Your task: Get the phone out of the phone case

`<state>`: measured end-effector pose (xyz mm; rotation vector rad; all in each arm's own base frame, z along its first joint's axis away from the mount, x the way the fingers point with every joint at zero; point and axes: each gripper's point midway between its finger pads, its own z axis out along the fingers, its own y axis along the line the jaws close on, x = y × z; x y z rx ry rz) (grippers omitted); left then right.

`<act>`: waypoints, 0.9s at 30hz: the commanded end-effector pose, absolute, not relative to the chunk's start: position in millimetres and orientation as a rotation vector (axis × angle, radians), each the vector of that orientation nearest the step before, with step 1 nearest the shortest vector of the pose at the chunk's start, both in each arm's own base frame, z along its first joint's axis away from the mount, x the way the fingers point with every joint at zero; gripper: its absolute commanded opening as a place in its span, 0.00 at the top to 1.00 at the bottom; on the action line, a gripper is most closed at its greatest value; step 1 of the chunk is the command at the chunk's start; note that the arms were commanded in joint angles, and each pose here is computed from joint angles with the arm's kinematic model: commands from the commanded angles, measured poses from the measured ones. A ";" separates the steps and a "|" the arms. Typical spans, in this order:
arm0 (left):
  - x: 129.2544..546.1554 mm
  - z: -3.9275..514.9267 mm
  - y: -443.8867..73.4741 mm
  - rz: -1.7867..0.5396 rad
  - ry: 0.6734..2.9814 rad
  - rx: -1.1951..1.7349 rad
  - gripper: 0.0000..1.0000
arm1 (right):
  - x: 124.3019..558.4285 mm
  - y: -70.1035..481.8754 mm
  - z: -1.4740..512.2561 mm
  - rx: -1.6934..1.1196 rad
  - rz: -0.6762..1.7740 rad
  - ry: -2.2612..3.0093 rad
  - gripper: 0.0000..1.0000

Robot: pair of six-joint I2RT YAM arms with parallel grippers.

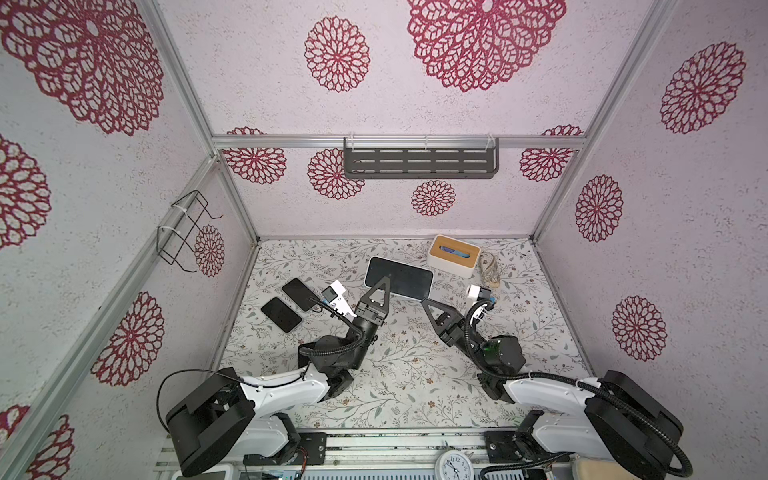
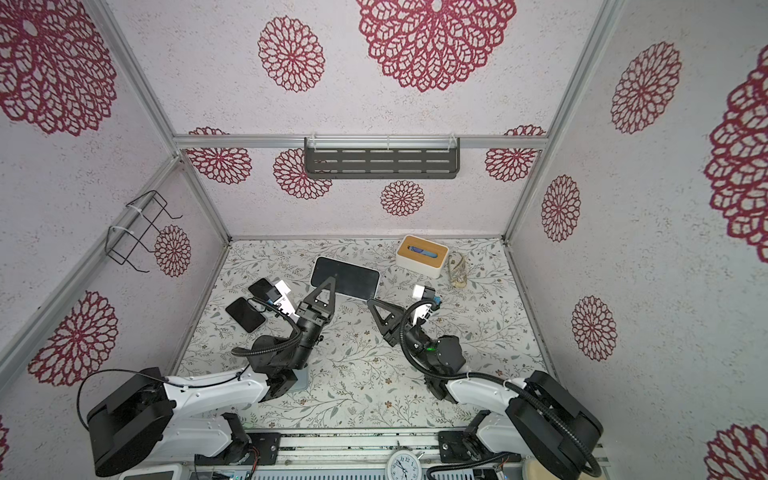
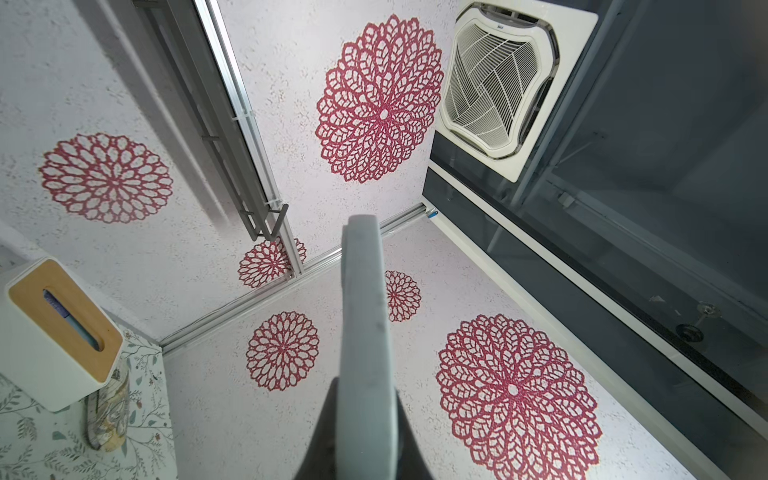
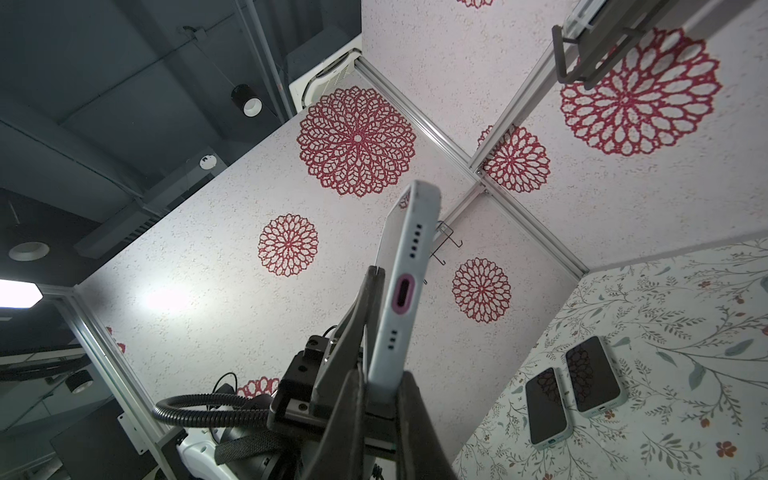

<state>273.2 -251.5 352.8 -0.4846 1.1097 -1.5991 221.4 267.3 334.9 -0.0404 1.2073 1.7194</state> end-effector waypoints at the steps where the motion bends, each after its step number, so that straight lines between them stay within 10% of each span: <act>1: 264.6 366.9 -252.8 -1.651 1.054 -0.457 1.00 | 212.3 253.7 372.0 -0.071 1.745 1.035 0.91; 10: 278.6 373.2 -257.0 -1.735 1.172 -0.544 1.00 | 191.0 274.4 344.8 -0.384 1.656 1.076 1.00; 21: 287.3 383.2 -229.4 -1.657 1.482 -0.531 1.00 | 225.6 243.5 300.3 -0.610 0.875 1.312 1.00; 27: 289.4 396.4 -213.3 -1.611 1.541 -0.399 1.00 | 212.6 219.2 292.4 -0.528 0.879 1.348 0.53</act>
